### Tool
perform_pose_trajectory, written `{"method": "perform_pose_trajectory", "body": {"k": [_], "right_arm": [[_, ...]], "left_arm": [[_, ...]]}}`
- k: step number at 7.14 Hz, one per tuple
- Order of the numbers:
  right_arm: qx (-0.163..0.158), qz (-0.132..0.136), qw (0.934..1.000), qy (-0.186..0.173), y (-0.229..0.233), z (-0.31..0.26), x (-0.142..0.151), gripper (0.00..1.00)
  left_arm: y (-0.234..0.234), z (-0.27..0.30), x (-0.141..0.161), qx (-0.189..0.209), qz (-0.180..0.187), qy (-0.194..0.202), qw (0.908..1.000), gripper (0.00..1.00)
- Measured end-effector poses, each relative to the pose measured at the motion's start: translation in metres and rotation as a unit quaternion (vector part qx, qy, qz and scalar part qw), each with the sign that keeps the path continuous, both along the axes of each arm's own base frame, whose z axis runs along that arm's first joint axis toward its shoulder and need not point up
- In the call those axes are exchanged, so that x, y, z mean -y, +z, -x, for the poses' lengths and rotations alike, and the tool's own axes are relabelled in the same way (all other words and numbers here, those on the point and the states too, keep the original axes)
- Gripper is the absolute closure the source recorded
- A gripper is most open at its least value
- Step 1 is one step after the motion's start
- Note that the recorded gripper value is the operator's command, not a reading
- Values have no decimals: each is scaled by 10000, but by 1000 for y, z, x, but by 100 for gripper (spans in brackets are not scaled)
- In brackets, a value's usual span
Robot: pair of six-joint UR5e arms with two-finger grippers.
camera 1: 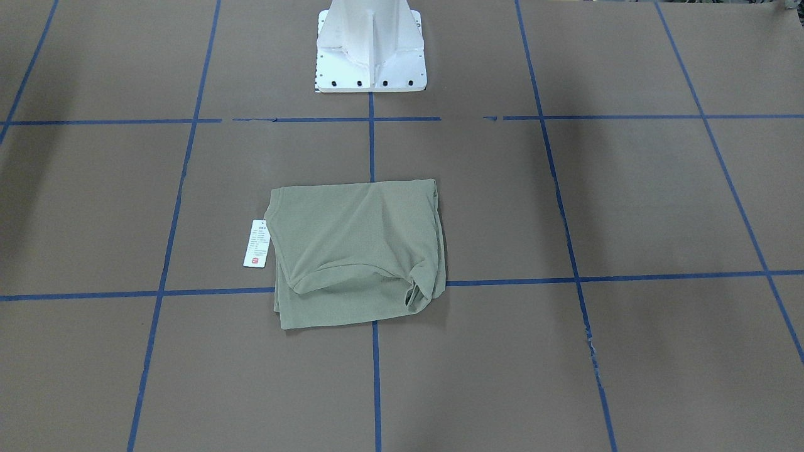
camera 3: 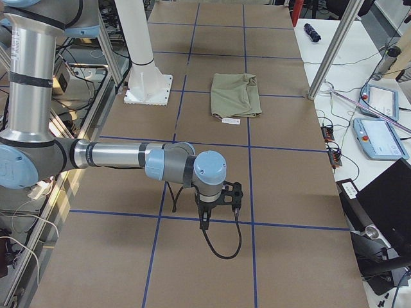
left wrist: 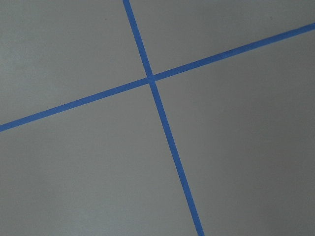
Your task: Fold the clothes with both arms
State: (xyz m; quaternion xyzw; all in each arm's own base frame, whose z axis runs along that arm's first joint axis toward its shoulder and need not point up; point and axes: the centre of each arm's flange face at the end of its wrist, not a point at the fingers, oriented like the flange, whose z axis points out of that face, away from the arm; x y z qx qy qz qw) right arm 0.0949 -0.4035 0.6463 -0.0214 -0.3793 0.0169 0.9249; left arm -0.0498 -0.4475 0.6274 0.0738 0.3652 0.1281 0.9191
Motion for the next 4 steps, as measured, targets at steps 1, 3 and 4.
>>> {"method": "perform_pose_trajectory", "body": {"k": [1,3,4], "right_arm": [[-3,12,10000,13,0,0,1,0],[-4,17,10000,17,-1,1,1,0],[-8,13,10000,8,-1,1,1,0]], "left_arm": [[-1,0,-1,-24,158,-175,9997,0],[-5,0,0,-69,454,-532,9975,0],[-6,0,1,-78,501,-588,9970,0]]}}
